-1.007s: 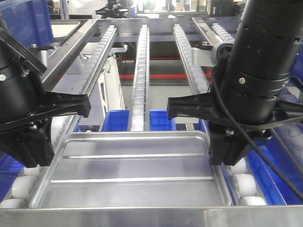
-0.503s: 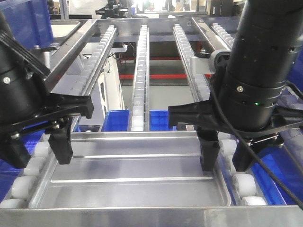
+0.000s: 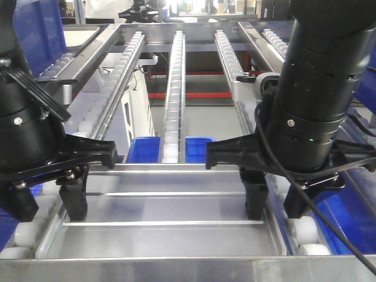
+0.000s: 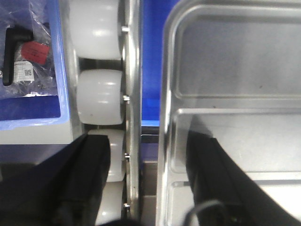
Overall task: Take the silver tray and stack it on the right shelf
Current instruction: 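Close both grippers on the tray's side rims, then lift the silver tray off the rollers with both grippers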
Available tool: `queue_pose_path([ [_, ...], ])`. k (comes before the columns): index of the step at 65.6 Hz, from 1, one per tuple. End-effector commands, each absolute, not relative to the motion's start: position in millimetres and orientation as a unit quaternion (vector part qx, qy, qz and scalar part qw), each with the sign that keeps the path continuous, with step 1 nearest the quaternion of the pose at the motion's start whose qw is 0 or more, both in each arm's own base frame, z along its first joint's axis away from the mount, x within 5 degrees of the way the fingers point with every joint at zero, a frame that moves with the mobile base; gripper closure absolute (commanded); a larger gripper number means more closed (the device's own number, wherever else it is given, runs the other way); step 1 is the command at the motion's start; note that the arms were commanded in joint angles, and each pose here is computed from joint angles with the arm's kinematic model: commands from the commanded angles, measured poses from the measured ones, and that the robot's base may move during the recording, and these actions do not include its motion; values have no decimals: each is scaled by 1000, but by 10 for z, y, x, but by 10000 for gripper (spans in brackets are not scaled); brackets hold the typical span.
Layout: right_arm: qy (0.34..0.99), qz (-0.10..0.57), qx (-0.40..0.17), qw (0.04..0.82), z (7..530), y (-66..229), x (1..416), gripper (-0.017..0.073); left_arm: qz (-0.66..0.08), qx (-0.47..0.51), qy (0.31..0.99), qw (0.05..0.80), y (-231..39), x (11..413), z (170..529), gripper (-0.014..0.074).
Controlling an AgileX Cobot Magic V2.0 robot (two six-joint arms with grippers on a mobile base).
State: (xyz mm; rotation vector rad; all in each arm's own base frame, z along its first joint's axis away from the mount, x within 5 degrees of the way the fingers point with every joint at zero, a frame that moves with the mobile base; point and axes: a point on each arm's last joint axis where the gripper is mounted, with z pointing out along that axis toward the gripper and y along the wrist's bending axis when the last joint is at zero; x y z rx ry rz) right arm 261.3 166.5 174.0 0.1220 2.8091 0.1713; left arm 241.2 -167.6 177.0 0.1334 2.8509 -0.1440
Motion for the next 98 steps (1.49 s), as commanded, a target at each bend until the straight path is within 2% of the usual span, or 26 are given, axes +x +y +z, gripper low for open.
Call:
queue_pose_path([
  [1, 977, 78, 38, 192, 1890, 1669, 2664, 155, -70, 43, 982, 167, -1715, 2437, 1903, 318],
  [33, 977, 78, 38, 193, 1890, 1669, 2664, 163, -70, 43, 982, 167, -1715, 2437, 1903, 338],
  [39, 977, 78, 38, 193, 1890, 1669, 2664, 235, -70, 43, 982, 167, -1715, 2437, 1903, 416],
  [51, 978, 75, 39, 190, 1887, 1664, 2659, 449, -70, 43, 982, 168, -1716, 2438, 1903, 629],
  [56, 978, 75, 39, 189, 1887, 1663, 2659, 501, -70, 43, 982, 168, -1716, 2438, 1903, 701],
  [98, 977, 77, 40, 193, 1922, 1677, 2681, 500, -68, 46, 981, 174, -1723, 2460, 1934, 694],
])
